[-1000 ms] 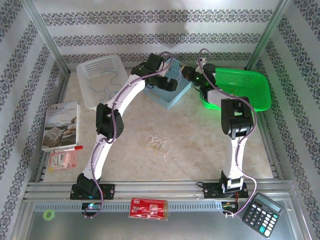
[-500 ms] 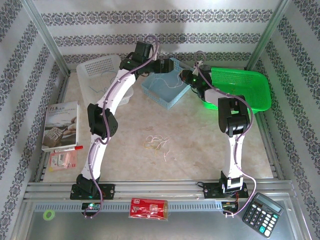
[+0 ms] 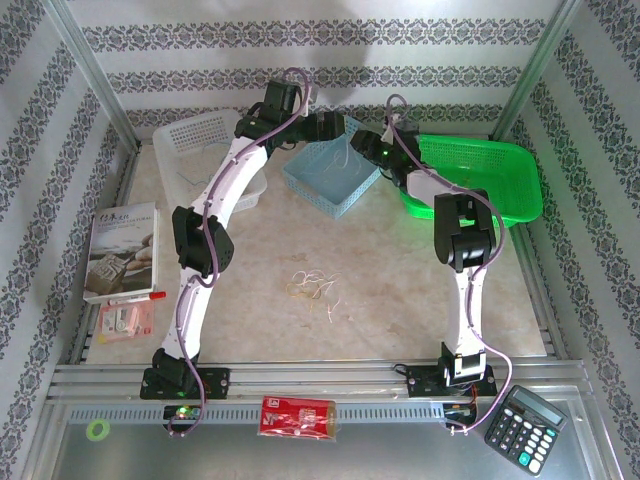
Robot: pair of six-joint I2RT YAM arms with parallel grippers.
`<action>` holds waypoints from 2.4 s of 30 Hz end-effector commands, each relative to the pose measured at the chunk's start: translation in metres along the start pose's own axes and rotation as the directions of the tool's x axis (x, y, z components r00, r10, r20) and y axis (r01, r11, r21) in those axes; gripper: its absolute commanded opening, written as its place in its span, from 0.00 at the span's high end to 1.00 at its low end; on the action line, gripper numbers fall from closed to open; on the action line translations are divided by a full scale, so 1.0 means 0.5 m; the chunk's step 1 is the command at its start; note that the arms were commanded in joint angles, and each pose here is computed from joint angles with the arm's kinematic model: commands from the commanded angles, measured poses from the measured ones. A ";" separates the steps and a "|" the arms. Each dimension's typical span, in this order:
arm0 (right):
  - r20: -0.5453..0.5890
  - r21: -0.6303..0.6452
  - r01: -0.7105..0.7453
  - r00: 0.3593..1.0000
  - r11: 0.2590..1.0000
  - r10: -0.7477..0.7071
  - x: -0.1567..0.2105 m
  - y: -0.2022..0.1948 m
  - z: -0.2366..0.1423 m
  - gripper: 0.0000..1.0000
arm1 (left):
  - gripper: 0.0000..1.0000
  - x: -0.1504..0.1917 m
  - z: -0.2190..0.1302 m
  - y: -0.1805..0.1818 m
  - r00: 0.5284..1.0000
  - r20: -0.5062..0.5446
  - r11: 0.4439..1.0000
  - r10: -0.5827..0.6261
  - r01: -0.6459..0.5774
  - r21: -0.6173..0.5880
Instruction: Untangle the cables
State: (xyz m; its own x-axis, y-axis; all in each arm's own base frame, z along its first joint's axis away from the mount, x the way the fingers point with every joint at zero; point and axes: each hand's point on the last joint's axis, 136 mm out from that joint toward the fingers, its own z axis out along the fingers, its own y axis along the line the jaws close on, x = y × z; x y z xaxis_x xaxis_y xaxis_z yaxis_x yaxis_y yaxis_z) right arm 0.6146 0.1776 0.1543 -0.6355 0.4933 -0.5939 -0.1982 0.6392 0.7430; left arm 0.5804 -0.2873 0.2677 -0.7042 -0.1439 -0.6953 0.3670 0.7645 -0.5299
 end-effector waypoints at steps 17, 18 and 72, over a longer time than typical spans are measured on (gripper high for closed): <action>-0.029 -0.039 0.217 0.975 0.975 -0.218 -0.024 0.205 -0.113 0.40 | 0.00 -0.041 -0.170 -0.146 0.991 0.105 0.991 0.082 -0.092 0.097; -0.043 -0.033 0.224 0.973 0.974 -0.225 -0.020 0.205 -0.107 0.41 | 0.00 -0.039 -0.181 -0.148 0.990 0.116 0.991 0.076 -0.088 0.097; -0.670 0.003 0.524 0.633 0.852 -0.387 0.817 0.219 -0.457 0.61 | 0.00 0.494 -0.397 0.101 0.955 0.125 0.953 -0.269 0.283 -0.111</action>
State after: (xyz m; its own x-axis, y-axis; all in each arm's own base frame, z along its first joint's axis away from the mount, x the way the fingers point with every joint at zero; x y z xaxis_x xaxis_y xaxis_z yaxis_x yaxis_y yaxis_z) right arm 0.1610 0.3221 0.0831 -0.7876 -0.3677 -0.4945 -0.5712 0.7368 0.3618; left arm 0.2963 -0.1611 0.1538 -0.7389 -0.3764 -0.5588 0.0810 0.7737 -0.6283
